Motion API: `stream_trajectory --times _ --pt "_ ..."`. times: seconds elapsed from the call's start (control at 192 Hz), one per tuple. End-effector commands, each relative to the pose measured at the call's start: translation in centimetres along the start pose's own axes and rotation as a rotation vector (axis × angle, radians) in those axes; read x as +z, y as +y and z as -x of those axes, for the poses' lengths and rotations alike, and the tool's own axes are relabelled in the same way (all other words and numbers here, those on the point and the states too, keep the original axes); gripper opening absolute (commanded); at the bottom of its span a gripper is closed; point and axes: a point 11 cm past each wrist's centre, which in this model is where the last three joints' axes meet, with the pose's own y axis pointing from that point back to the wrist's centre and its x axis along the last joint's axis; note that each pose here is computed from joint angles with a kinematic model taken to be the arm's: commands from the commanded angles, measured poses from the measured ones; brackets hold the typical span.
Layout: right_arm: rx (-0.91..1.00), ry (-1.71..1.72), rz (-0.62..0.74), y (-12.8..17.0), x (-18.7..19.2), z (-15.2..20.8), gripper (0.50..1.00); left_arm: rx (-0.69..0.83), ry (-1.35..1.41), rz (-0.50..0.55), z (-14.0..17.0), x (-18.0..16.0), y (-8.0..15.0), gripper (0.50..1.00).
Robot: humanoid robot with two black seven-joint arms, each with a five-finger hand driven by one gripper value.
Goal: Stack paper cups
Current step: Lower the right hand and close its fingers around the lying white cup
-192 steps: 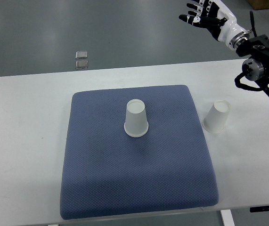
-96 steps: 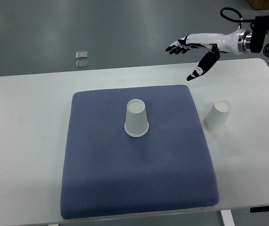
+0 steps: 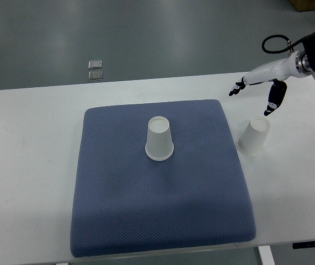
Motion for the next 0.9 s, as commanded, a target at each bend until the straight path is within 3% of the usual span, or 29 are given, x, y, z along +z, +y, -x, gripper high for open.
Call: stream_trajectory --times 0.0,0.307,0.895 --pt "-0.015 -0.003 -0.005 -0.4 0.0 0.8 0.903 0.000 0.000 0.000 0.0 0.0 0.0 1.000" --pt "-0.040 -0.040 -0.013 -1.8 0.5 4.6 0.907 0.000 0.001 0.000 0.0 0.0 0.0 1.000" --pt "0.060 -0.045 -0.017 -3.4 1.1 7.8 0.907 0.000 0.001 0.000 0.0 0.0 0.0 1.000"
